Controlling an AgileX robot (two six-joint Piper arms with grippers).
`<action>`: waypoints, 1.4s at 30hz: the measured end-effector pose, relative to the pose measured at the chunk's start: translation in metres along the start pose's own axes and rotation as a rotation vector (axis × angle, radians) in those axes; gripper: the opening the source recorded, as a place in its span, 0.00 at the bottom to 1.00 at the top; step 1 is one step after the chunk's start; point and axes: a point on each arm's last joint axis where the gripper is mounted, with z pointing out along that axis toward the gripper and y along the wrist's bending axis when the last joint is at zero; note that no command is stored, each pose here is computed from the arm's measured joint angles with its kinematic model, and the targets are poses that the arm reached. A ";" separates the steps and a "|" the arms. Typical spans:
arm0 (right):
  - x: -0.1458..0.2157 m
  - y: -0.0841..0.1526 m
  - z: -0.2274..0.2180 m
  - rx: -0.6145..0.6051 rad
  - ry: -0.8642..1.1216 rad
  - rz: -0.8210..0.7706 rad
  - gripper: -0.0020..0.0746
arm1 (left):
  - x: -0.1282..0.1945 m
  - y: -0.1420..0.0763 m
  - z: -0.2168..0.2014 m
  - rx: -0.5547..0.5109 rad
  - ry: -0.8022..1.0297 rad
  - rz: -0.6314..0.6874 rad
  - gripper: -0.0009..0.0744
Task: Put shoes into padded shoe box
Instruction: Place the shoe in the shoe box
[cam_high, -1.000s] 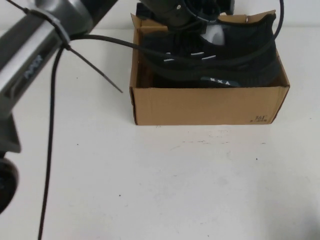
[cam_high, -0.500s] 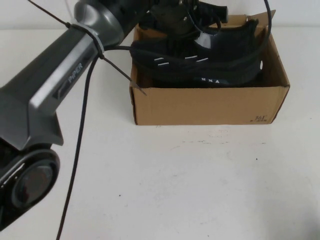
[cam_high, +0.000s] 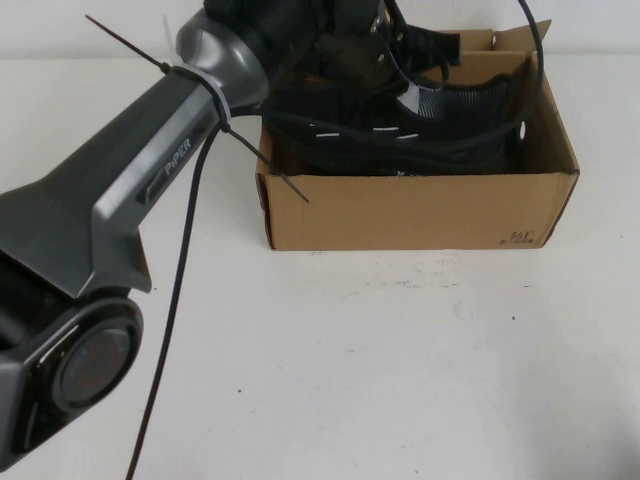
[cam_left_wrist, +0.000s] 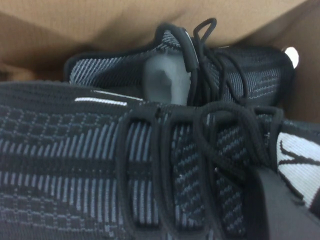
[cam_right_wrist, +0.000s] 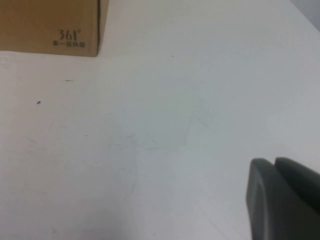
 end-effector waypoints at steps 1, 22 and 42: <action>0.000 0.000 0.000 0.000 0.000 0.000 0.01 | 0.000 0.000 0.001 0.002 -0.003 0.000 0.03; 0.000 0.000 0.000 0.000 0.000 0.000 0.01 | 0.007 -0.010 0.008 0.083 0.034 -0.028 0.03; 0.000 0.000 0.000 0.000 0.000 0.000 0.01 | 0.013 -0.013 0.016 0.093 0.070 0.009 0.03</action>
